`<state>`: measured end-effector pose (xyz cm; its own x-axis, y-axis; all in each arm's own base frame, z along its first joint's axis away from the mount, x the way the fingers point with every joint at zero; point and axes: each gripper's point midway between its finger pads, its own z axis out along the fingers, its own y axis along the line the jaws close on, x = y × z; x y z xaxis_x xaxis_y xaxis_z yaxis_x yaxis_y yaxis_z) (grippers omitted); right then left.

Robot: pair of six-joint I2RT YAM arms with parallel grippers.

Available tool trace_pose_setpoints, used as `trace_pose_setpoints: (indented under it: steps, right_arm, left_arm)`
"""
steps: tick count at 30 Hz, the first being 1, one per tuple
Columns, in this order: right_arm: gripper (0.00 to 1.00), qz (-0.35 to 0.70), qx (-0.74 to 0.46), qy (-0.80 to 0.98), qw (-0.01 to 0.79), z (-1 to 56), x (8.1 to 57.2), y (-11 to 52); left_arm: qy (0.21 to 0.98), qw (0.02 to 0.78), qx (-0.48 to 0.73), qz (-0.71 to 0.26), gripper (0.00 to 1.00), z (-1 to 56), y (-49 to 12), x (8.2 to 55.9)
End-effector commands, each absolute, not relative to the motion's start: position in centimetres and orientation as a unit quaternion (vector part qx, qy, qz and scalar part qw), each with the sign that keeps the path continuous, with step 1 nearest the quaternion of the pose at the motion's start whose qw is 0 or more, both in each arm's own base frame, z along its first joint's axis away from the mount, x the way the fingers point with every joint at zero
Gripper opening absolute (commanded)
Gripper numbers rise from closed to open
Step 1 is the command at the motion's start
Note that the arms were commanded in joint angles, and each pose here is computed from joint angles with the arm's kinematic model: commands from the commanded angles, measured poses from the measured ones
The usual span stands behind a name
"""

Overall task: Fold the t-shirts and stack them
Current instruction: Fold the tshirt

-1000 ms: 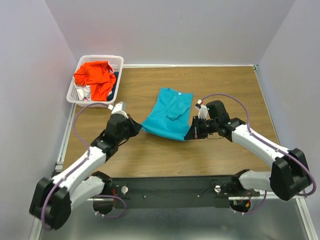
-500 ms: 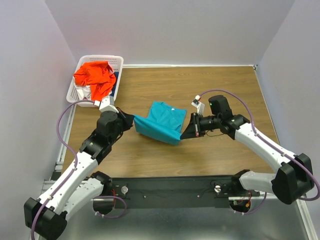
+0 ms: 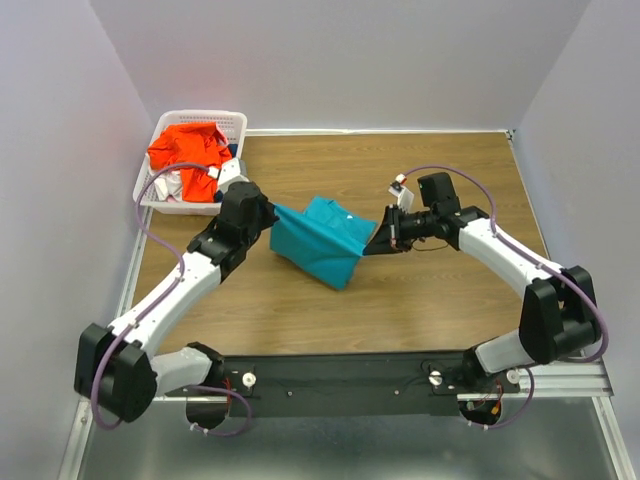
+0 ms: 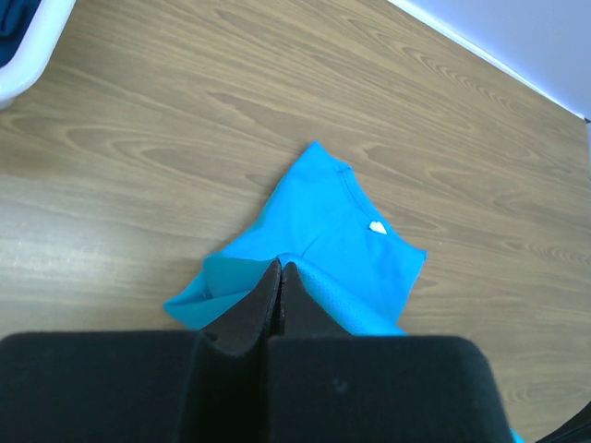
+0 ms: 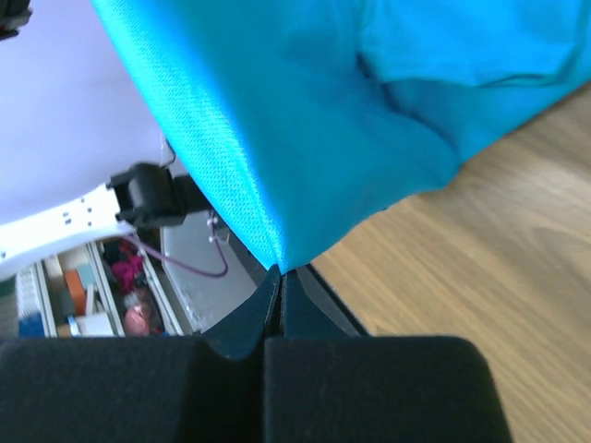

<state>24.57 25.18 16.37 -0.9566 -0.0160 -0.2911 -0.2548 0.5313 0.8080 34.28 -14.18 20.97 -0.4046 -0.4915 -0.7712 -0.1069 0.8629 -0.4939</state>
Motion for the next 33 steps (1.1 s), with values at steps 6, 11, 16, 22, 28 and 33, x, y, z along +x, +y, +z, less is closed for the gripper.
trace_pose_setpoints:
  steps: [6,11,16,22,28,33]
  right_arm:
    - [0.01,0.465,-0.044,0.872,0.147,15.2,29.9,23.3]
    - [0.01,0.451,-0.019,0.878,0.157,13.9,32.8,21.9]
    - [0.01,0.432,0.009,0.886,0.166,12.0,36.0,20.3]
    - [0.01,0.426,0.028,0.888,0.17,10.7,39.9,20.0]
    - [0.01,0.411,0.054,0.895,0.165,7.9,43.3,19.2]
    - [0.01,0.395,0.075,0.898,0.177,6.6,46.2,18.1]
  left_arm:
    - [0.811,0.538,-0.189,-0.132,0.0,21.5,-13.7,41.4]
    - [0.822,0.53,-0.17,-0.121,0.0,20.6,-14.8,44.3]
    - [0.833,0.517,-0.155,-0.12,0.0,19.2,-16.4,47.5]
    - [0.851,0.492,-0.133,-0.124,0.0,16.6,-18.8,51.3]
    - [0.868,0.469,-0.117,-0.116,0.0,13.6,-20.4,54.7]
    - [0.873,0.459,-0.105,-0.126,0.0,12.1,-21.7,56.7]
